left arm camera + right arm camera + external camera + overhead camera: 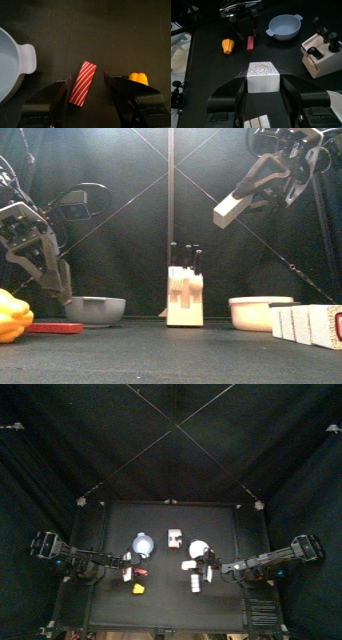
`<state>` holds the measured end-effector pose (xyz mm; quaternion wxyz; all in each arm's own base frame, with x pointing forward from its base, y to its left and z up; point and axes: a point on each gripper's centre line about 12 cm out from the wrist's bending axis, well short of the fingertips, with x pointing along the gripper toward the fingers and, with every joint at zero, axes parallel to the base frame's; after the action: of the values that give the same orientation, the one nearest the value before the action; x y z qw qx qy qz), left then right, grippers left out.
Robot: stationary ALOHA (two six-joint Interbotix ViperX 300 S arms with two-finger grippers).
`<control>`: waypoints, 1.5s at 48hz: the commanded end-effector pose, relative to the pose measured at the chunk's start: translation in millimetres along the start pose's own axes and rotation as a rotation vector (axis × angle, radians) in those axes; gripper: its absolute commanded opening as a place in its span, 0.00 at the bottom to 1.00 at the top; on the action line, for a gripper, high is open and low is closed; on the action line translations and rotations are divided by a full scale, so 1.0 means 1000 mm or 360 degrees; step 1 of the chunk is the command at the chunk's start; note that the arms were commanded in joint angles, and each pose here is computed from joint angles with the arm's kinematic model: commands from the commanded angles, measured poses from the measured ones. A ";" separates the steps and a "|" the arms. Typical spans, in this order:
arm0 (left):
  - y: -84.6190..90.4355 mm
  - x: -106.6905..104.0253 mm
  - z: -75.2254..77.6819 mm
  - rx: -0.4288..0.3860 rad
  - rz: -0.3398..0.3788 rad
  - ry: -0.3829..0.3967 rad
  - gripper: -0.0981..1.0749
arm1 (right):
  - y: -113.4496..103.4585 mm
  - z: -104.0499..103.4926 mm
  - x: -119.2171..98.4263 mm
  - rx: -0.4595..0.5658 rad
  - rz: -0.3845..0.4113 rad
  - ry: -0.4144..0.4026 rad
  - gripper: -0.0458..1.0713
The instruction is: Hand over rice
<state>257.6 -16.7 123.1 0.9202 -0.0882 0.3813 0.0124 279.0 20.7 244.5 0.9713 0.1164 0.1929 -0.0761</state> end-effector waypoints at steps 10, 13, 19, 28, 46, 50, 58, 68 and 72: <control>-0.023 -0.001 0.039 0.0033 -0.0101 -0.0180 0.84 | 0.002 0.006 -0.002 0.0006 0.0008 -0.0030 0.52; -0.025 -0.001 0.046 0.0002 -0.0111 -0.0222 0.84 | 0.002 0.007 -0.002 0.0007 0.0006 -0.0033 0.52; -0.029 -0.001 0.064 -0.0073 -0.0139 -0.0386 0.84 | 0.002 0.008 -0.002 0.0009 0.0009 -0.0035 0.52; -0.041 -0.007 0.094 -0.0065 -0.0222 -0.0704 0.84 | 0.002 0.009 -0.002 -0.0003 0.0009 -0.0040 0.52; -0.049 0.011 0.141 -0.0022 -0.0256 -0.0961 0.84 | 0.007 0.013 0.001 -0.0053 0.0026 -0.0055 0.52; -0.048 0.019 0.150 0.0007 -0.0247 -0.0970 0.84 | 0.009 0.014 0.005 -0.0084 0.0030 -0.0052 0.52; -0.041 0.029 0.160 0.0020 -0.0216 -0.0985 0.84 | 0.014 0.018 0.013 -0.0146 0.0047 -0.0053 0.52; -0.034 0.036 0.165 0.0077 -0.0195 -0.0994 0.84 | 0.023 0.021 0.022 -0.0212 0.0107 -0.0033 0.52; -0.033 0.037 0.167 0.0102 -0.0197 -0.1009 0.84 | 0.025 0.022 0.024 -0.0224 0.0120 -0.0033 0.52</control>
<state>396.9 -24.6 205.2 0.9919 -0.0809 0.0944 -0.0255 308.6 34.7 246.2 0.9774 0.0565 0.2011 -0.0340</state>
